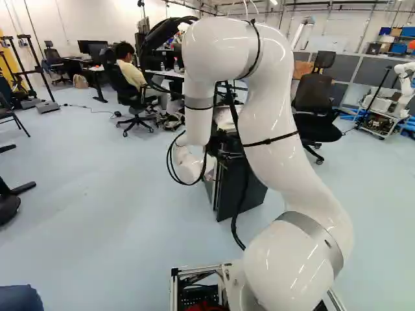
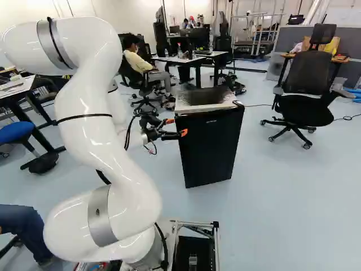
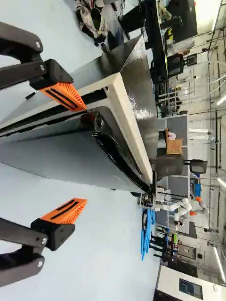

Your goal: Grab a drink from the fridge

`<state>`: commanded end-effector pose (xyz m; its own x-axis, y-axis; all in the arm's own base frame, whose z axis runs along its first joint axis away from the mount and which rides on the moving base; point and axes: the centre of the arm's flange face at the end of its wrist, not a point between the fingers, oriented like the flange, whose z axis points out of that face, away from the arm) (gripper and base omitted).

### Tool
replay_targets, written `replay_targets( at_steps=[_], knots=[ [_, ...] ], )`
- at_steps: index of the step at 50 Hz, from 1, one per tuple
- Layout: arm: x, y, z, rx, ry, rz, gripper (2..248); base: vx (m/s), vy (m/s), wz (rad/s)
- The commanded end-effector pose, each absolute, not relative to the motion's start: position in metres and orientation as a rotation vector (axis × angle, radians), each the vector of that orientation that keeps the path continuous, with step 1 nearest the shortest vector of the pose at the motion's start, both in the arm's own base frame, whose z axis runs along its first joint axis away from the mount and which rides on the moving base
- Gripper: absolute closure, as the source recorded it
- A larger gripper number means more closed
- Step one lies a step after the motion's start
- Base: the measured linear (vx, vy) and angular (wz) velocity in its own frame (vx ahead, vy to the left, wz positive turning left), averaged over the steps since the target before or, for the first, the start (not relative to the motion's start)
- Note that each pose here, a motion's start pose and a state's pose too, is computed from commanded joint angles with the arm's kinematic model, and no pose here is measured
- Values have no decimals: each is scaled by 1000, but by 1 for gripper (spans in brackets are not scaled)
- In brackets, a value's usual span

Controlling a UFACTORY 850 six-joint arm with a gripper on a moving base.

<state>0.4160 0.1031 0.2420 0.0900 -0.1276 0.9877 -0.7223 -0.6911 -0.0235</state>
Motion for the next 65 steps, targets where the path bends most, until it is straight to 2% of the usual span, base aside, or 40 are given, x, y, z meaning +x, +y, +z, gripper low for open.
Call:
replay_targets(
  at_steps=[65],
  knots=[
    [476,101,237,1808,-963,1663,3,0,0,0]
  ],
)
